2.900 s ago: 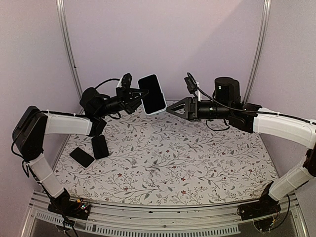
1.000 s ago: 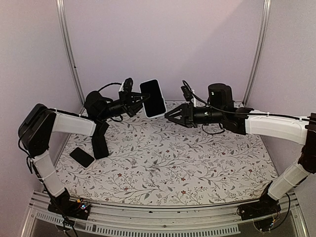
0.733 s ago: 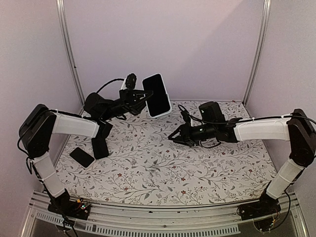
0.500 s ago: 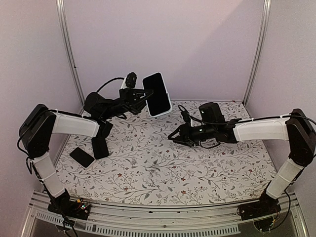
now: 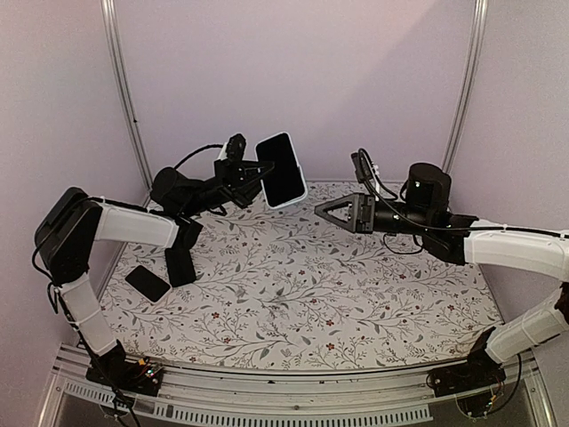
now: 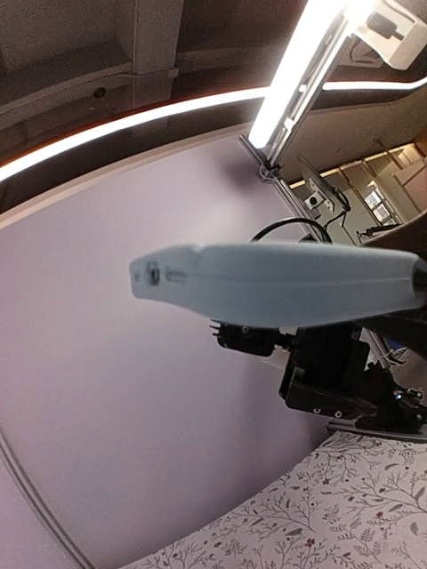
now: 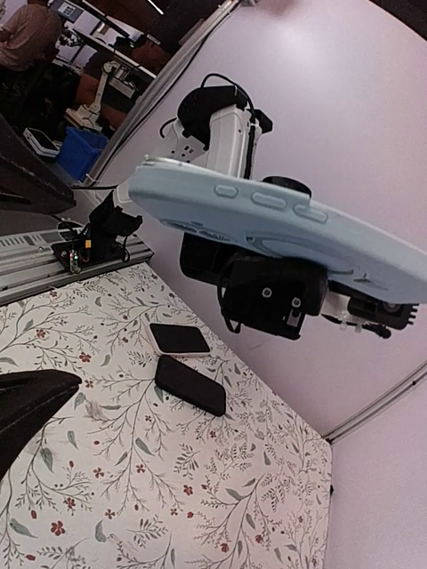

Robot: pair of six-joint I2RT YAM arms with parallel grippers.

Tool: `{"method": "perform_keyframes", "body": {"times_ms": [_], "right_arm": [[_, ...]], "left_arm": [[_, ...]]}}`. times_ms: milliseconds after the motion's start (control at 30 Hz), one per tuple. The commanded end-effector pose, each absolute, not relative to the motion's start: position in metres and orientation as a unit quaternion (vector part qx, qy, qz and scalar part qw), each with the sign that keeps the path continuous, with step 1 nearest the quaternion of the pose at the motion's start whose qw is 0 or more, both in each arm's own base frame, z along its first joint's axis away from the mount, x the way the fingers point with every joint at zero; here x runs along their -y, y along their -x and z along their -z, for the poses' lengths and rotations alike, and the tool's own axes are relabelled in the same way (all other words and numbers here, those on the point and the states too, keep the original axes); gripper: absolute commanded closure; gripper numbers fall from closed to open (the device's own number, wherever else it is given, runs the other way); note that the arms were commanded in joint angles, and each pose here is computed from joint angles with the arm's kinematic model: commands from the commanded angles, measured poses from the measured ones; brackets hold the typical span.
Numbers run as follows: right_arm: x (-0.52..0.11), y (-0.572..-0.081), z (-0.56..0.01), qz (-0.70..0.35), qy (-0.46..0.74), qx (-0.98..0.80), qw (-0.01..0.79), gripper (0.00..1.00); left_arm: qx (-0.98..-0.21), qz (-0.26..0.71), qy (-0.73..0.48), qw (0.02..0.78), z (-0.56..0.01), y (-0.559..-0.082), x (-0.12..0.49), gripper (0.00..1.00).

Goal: Take the phone out of the phone case
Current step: Remove the bottom right corner of the phone case from the phone.

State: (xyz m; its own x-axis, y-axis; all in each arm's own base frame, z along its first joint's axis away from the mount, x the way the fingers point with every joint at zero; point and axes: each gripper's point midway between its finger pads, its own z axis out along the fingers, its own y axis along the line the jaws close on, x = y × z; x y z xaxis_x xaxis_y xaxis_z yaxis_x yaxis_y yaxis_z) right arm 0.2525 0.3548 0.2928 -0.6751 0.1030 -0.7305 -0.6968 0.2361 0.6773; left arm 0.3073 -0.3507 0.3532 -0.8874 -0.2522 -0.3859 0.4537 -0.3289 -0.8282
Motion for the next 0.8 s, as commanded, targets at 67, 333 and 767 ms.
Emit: {"method": "perform_keyframes", "body": {"times_ms": [67, 333, 767], "right_arm": [[-0.352, -0.228, -0.335, -0.621, 0.280, -0.621, 0.388, 0.38], [-0.362, -0.231, -0.360, -0.634, 0.294, -0.592, 0.403, 0.38], [-0.385, -0.232, -0.364, -0.644, 0.312, -0.581, 0.388, 0.47]], "left_arm": [[-0.503, 0.827, -0.097, 0.233, -0.373, -0.305, 0.342, 1.00], [-0.497, 0.834, -0.097, 0.220, -0.376, -0.301, 0.348, 1.00], [-0.480, 0.848, -0.094, 0.206, -0.381, -0.297, 0.351, 1.00]]}}
